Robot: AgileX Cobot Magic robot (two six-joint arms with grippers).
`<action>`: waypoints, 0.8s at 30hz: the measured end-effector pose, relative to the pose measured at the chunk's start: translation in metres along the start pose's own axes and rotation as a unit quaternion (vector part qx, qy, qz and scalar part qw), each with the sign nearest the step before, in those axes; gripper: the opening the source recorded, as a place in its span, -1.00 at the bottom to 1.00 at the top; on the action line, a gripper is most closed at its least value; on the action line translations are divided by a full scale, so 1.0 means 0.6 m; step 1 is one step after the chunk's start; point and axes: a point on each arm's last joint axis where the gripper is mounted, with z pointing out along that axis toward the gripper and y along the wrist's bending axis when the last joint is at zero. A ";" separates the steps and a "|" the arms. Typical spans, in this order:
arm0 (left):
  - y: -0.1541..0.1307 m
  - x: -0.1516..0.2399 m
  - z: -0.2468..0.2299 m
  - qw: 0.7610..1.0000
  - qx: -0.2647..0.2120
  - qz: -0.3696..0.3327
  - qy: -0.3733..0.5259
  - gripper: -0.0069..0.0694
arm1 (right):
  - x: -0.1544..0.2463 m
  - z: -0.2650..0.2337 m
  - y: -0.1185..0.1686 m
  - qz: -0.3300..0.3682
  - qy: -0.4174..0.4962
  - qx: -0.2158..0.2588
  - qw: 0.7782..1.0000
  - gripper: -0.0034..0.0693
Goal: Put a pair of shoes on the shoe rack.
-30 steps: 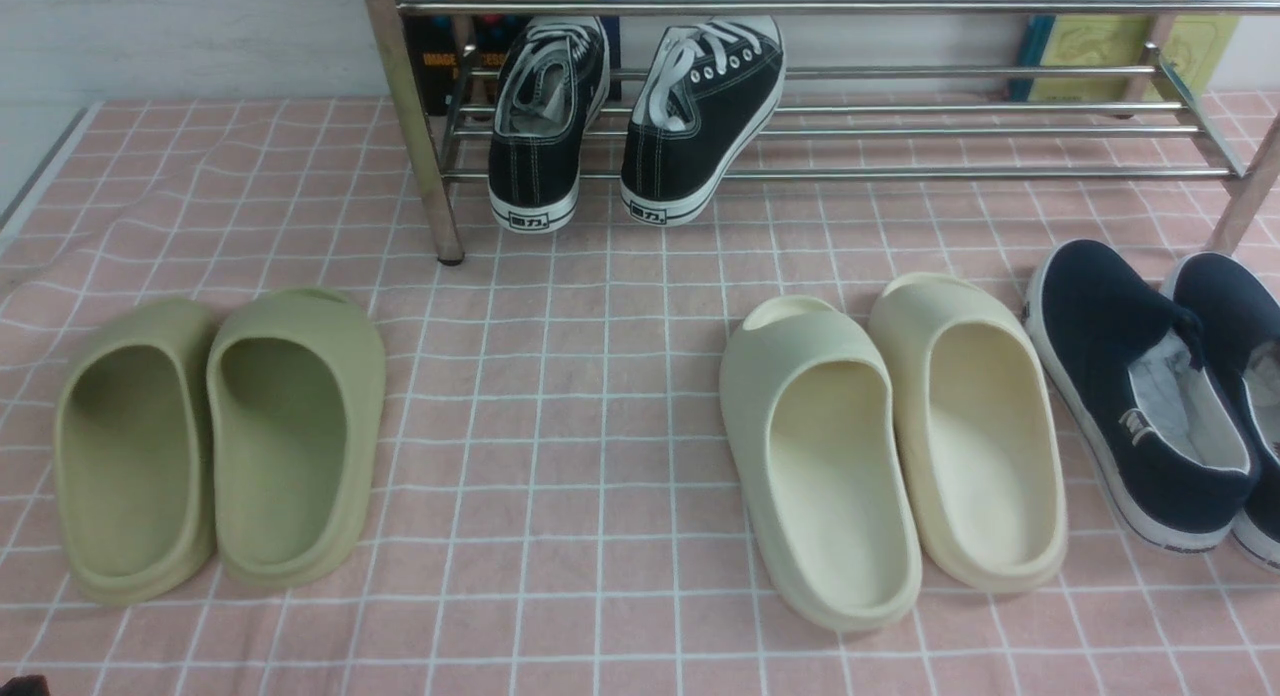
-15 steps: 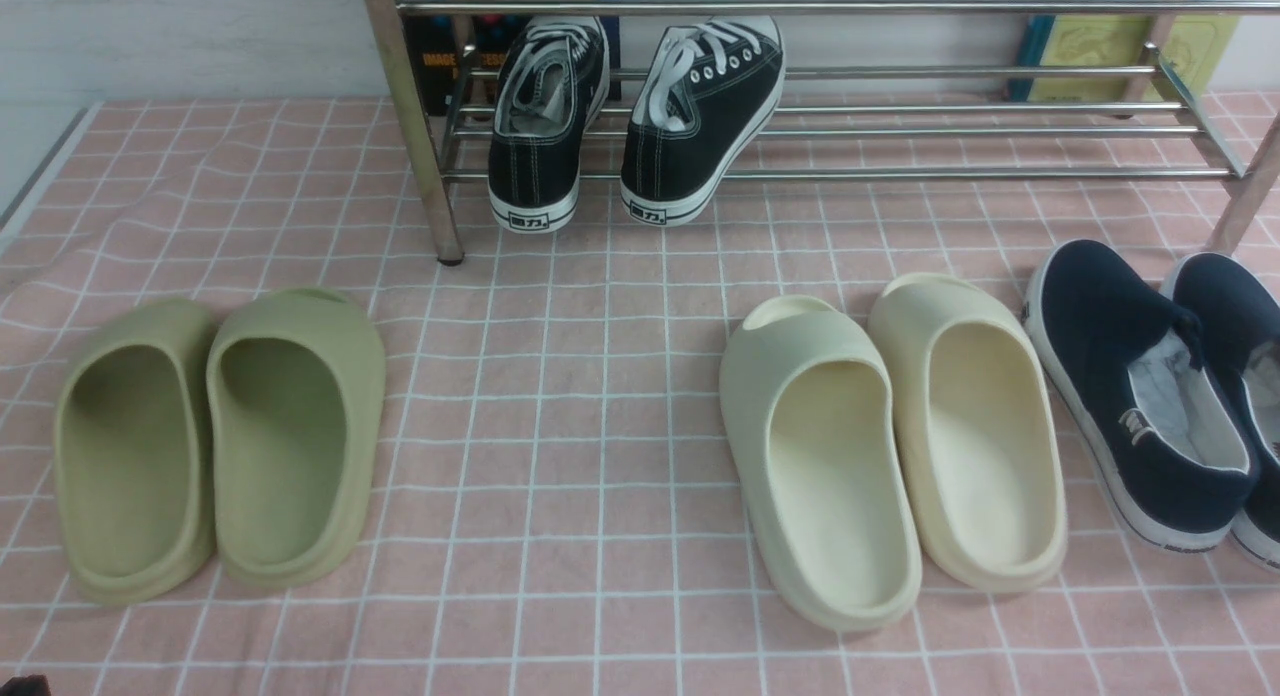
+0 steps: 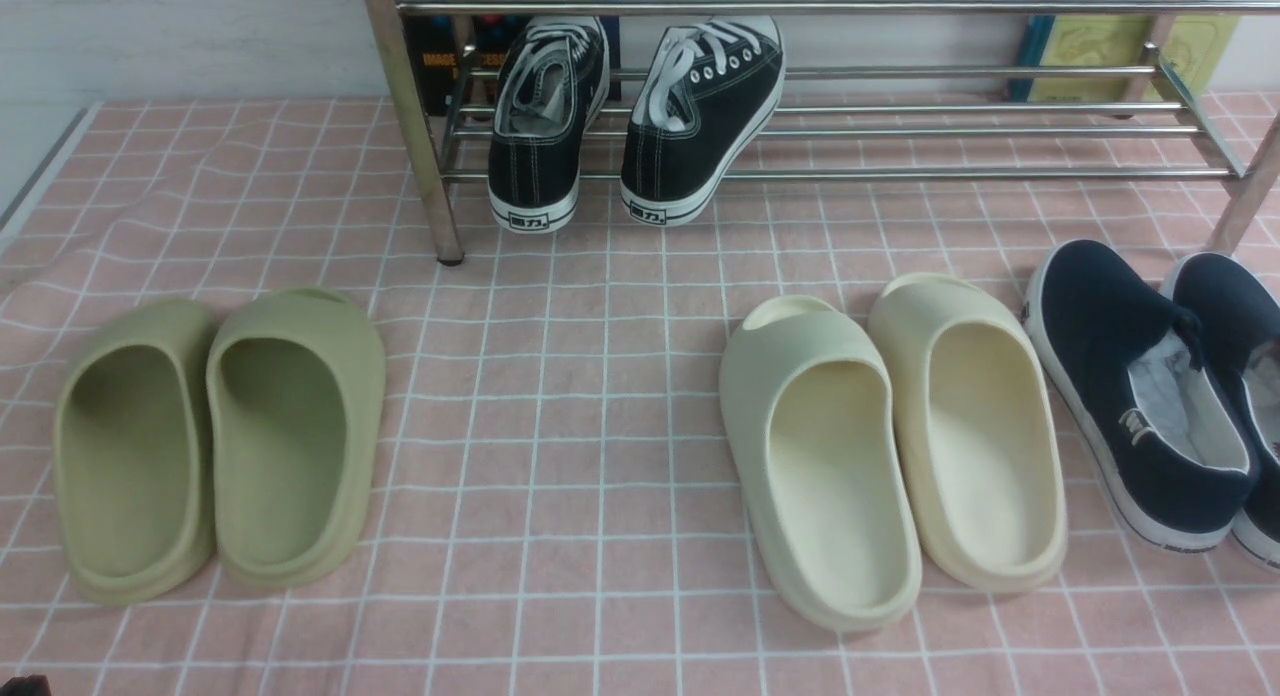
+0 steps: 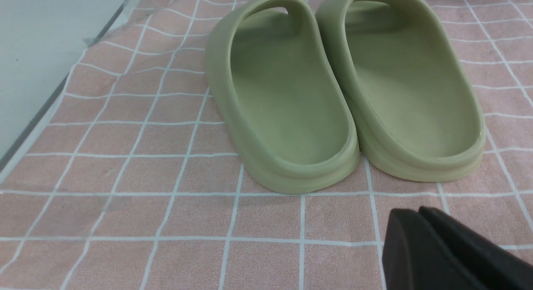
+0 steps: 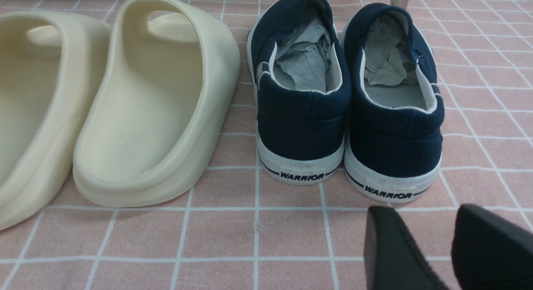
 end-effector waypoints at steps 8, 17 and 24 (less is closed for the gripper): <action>0.000 0.000 0.000 1.000 0.000 0.000 0.000 -0.71 | 0.000 0.000 0.000 0.000 0.000 0.000 1.000 -0.25; 0.000 0.000 0.000 1.000 0.000 0.000 0.000 -0.68 | 0.000 0.000 0.000 0.000 0.000 0.000 1.000 -0.25; 0.000 0.000 0.000 1.000 0.000 0.000 0.000 -0.68 | 0.000 0.000 0.000 0.000 0.000 0.000 1.000 -0.25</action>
